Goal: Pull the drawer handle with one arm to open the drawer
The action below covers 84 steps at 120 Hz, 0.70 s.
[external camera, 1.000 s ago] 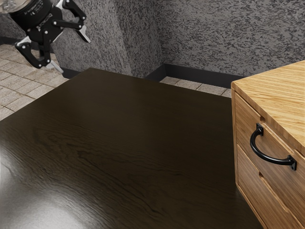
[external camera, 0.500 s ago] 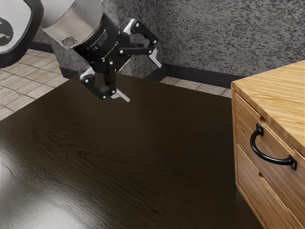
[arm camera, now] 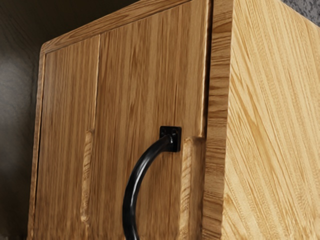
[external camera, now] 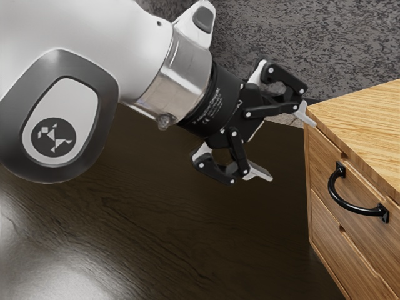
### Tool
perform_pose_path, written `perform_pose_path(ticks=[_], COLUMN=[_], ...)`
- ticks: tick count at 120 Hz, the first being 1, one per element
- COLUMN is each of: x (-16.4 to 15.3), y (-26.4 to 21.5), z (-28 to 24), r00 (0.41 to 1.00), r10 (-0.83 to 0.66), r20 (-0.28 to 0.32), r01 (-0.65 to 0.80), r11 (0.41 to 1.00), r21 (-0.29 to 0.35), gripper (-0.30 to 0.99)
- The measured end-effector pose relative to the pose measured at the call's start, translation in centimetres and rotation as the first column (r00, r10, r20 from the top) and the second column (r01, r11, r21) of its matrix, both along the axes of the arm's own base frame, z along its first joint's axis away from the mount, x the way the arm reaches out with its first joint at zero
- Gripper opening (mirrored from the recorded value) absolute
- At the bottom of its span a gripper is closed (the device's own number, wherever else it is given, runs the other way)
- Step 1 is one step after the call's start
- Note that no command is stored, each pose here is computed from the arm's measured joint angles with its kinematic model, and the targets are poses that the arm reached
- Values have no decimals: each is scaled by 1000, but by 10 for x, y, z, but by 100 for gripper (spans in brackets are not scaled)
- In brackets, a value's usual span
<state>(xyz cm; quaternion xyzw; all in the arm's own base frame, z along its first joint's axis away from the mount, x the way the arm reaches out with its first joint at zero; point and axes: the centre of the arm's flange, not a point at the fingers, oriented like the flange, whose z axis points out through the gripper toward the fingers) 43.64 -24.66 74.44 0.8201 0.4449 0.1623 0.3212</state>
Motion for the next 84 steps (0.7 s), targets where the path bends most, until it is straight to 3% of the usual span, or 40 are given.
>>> perform_pose_path(ticks=[44,84], x=[19,32], y=[-10,-11], z=[-44,-74], r00=[998,993], r10=[32,45], r20=[-45,-109], r01=[-37,-59], r11=[994,990], r21=[-106,-128], gripper=[52,46])
